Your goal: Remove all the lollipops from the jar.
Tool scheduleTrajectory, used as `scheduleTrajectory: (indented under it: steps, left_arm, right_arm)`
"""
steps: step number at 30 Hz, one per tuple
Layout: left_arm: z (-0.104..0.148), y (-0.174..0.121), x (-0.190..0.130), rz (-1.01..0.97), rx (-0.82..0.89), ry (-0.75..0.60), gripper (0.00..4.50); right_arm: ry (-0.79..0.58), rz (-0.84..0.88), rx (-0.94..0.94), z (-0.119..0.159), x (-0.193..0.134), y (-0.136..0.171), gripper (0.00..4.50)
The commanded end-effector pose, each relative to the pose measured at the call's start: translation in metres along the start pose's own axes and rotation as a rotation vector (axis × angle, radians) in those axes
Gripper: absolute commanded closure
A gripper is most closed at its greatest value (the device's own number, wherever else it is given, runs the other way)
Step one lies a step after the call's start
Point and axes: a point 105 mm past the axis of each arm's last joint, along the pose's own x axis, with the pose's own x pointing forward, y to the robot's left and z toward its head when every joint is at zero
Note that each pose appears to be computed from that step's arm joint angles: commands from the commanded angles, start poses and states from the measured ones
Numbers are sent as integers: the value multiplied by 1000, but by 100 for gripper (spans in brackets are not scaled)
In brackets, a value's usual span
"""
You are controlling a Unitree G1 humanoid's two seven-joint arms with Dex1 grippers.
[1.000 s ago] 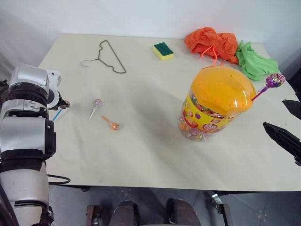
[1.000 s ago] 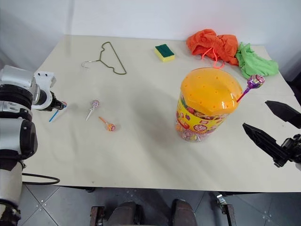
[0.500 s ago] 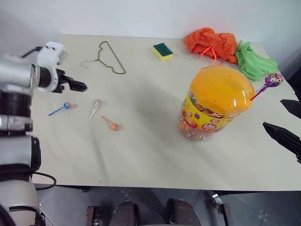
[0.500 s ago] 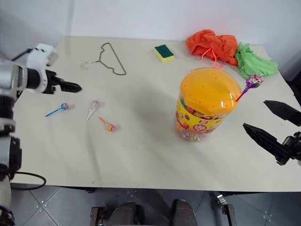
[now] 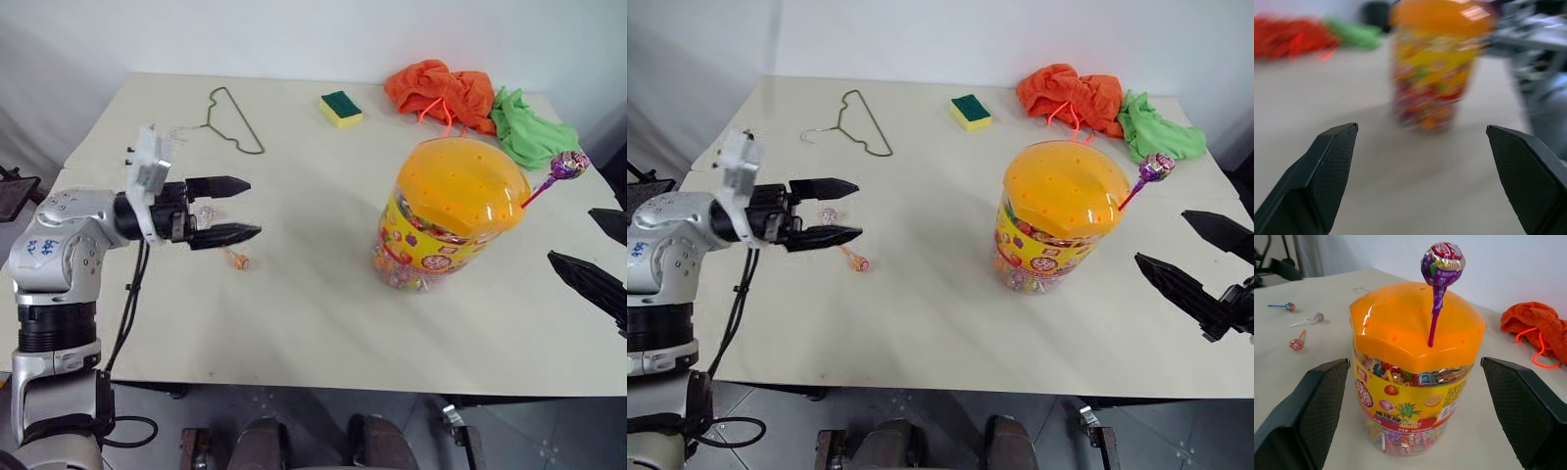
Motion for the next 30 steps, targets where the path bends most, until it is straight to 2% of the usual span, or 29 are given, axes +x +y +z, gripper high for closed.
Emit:
scheduleTrajectory:
  steps: [1,5,10,18,24,27,30]
  left_arm:
    - [9,-21,-3,-207,74,-85,3]
    - [-1,-27,5,-270,99,-66,3]
    - [8,-27,29,-274,175,-133,3]
    - [18,-24,43,-293,241,-235,3]
    - [24,-21,48,-319,255,-246,3]
    - [26,-13,52,-282,226,-237,0]
    - [27,-13,53,-294,239,-238,0]
  right_arm:
    - [-47,-43,-18,10,4,4,0]
    - [-30,-72,-10,1,11,1,0]
    - [-37,-88,8,-7,18,-10,0]
    - [-110,-50,20,1,37,-22,0]
    - [-114,-34,23,4,50,-31,0]
    - [-135,-12,23,9,56,-30,59]
    - [-141,6,28,12,57,-27,157]
